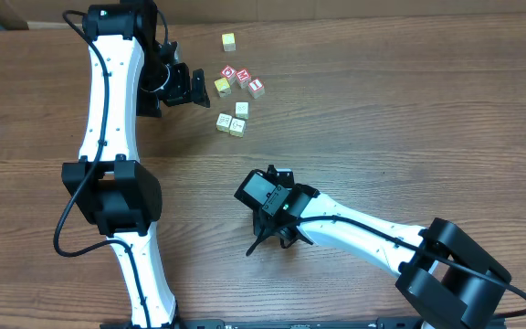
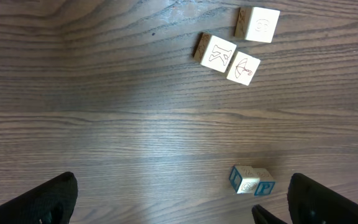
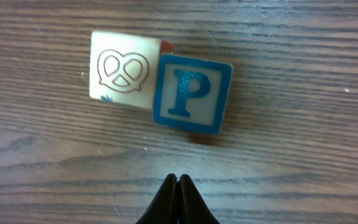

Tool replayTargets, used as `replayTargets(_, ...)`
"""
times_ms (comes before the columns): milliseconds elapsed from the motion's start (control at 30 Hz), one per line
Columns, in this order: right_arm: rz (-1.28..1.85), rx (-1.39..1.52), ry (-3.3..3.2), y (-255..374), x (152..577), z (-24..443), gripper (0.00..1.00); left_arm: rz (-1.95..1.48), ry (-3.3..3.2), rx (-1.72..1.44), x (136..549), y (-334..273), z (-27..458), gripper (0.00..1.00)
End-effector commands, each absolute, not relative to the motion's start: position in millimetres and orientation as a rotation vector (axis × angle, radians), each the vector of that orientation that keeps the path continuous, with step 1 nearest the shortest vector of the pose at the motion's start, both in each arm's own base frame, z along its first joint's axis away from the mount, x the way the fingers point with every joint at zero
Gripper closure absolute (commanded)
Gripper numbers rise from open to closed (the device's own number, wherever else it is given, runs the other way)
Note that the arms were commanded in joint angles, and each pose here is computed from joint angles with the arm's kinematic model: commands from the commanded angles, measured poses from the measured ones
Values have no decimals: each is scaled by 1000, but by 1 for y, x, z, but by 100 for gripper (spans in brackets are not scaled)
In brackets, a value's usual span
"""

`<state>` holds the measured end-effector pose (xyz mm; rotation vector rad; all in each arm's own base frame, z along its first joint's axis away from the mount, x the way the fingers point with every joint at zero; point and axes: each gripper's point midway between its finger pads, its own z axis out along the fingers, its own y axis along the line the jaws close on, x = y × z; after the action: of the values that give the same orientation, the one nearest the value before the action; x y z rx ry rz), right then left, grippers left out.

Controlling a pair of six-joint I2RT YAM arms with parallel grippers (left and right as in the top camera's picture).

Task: Flip 5 blocks

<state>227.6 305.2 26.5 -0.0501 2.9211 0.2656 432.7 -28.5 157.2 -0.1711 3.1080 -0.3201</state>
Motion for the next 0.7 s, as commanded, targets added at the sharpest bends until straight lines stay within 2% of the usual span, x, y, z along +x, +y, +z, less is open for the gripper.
replayTargets(0, 285, -20, 2920, 306, 226, 22, 96, -312, 3098, -188, 436, -26, 158, 0)
replayTargets(667, 251, 32, 2862, 302, 237, 20, 96, -312, 3098, -188, 436, -26, 158, 0)
